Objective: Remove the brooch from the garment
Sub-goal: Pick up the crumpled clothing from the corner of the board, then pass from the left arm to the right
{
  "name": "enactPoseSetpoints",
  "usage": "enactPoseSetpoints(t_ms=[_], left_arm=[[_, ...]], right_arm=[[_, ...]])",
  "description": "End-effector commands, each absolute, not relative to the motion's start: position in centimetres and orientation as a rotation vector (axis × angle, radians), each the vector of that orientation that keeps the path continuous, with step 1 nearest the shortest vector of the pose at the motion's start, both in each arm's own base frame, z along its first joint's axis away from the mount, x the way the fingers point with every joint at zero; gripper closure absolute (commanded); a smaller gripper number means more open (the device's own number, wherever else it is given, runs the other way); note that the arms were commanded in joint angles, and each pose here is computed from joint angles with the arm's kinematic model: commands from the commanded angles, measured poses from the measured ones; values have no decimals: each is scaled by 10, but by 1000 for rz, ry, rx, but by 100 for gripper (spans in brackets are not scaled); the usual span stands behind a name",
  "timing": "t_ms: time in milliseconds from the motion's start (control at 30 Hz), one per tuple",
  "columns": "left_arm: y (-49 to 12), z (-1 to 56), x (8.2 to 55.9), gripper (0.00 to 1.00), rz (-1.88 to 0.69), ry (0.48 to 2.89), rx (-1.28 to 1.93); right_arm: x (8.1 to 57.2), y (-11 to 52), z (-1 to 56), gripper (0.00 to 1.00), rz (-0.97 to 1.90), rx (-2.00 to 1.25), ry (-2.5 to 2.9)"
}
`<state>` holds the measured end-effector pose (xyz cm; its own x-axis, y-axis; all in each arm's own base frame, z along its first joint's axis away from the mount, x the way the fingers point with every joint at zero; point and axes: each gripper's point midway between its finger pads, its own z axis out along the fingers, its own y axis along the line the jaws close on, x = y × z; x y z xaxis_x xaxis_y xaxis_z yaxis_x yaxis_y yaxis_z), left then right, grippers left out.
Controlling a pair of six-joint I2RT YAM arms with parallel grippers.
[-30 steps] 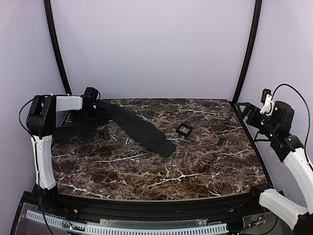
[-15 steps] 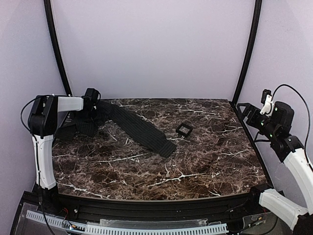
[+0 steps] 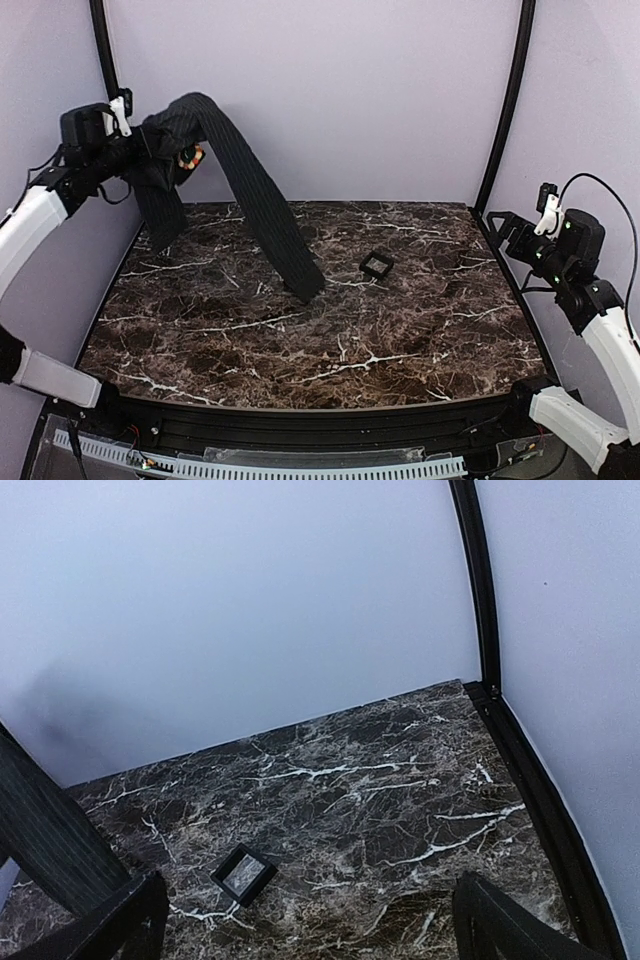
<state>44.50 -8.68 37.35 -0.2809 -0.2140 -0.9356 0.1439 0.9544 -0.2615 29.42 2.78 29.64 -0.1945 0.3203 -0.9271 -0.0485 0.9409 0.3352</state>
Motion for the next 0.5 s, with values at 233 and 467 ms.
enactPoseSetpoints(t_ms=[233, 467], left_arm=[[-105, 482, 307, 99, -584, 1583, 141], [-125, 452, 269, 99, -755, 1666, 224]], right_arm=[[292, 26, 312, 1, 315, 185, 1710], [286, 56, 316, 1, 434, 15, 1713]])
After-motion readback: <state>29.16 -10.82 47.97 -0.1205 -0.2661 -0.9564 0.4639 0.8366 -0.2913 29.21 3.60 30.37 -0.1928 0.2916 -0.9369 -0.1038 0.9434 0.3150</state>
